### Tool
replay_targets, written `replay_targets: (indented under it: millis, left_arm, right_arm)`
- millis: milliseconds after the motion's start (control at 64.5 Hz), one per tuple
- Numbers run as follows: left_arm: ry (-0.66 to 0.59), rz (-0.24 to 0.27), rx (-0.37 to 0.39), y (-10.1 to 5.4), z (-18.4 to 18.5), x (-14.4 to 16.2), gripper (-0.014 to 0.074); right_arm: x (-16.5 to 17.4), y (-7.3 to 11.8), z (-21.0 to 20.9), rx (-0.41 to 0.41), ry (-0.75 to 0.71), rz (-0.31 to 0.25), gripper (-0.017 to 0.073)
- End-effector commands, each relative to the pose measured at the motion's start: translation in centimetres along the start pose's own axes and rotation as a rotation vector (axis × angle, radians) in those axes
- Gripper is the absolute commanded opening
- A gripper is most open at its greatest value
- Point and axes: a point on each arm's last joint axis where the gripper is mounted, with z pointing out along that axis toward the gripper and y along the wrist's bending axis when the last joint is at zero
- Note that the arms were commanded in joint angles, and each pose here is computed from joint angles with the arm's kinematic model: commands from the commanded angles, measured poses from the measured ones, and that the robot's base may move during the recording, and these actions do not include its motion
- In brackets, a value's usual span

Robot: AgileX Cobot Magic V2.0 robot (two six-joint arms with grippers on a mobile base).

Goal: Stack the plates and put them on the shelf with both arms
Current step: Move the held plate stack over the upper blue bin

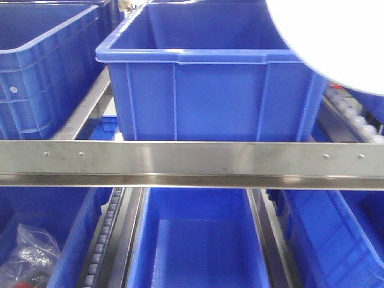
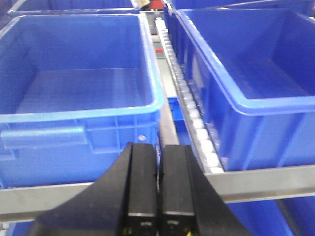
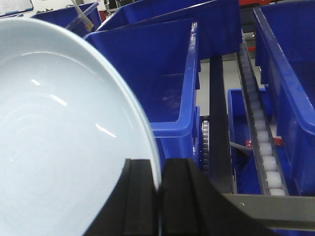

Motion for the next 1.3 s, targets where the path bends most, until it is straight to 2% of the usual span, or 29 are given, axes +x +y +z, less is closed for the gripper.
replay_targets:
  millis: [0, 822, 868, 992, 1116, 1287]
  left_arm:
    - [-0.103, -0.014, -0.012, 0.1, -0.1, -1.6, 0.0083]
    - [-0.103, -0.014, -0.012, 0.1, -0.1, -1.6, 0.0083]
    - [-0.103, -0.014, -0.012, 0.1, -0.1, -1.6, 0.0083]
    - [-0.103, -0.014, -0.012, 0.1, -0.1, -1.6, 0.0083]
    - [-0.103, -0.014, -0.012, 0.1, -0.1, -1.6, 0.0083]
    - [-0.103, -0.014, -0.012, 0.1, -0.1, -1.6, 0.0083]
  right_arm:
    - [-2.0, 0.2, -0.1, -0.006, -0.134, -0.002, 0.0057]
    - [-2.1, 0.2, -0.1, -0.006, -0.145, -0.001, 0.0057]
    - [-2.4, 0.3, -0.1, -0.006, -0.147, -0.019, 0.0057]
    - [-3.2, 0.5, 1.9, 0.002, -0.107, -0.116, 0.0057]
    - [-4.9, 0.9, 5.5, 0.01, -0.092, -0.124, 0.0057]
    - [-9.2, 1.7, 10.4, 0.007, -0.184, -0.123, 0.0057]
